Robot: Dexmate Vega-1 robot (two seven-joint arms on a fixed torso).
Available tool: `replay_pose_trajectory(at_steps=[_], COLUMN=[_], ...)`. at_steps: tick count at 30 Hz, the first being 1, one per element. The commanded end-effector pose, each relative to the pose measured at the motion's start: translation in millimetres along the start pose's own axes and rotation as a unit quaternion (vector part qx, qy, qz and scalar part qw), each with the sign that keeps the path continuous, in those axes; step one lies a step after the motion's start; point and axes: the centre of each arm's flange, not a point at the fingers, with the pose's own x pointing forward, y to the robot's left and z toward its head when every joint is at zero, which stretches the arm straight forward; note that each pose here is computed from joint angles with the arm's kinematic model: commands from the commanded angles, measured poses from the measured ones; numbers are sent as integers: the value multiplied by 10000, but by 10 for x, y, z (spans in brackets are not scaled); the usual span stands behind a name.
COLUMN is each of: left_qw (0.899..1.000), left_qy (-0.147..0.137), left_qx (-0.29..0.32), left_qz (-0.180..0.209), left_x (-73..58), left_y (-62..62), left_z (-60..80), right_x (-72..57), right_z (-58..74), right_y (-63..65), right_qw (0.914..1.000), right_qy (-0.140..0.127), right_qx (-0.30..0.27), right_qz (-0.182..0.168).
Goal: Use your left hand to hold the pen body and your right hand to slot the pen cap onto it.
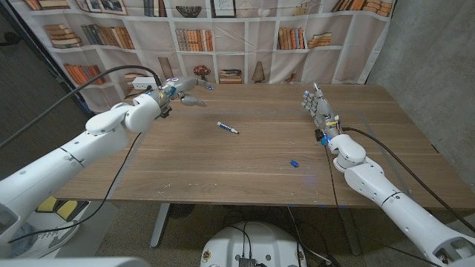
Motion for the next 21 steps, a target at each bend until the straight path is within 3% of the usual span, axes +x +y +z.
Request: replay_pose_trajectory(at_steps=[1, 5, 21], left_qw=[9942, 9894, 9799], left_qy=[-322, -478, -974], left_qx=[737, 924, 1139], left_qz=[-710, -1010, -1316], left_x=[202, 308, 521], left_y=[177, 180, 15], left_z=[40, 89, 187], right_x=[-79, -103, -179], right_z=[-38, -49, -82], right_y=[-31, -41, -78], right_qw=[9999, 9999, 9998], right_qy=[14, 23, 148], right_qx=[72, 91, 105], right_qz=[-69, -80, -88])
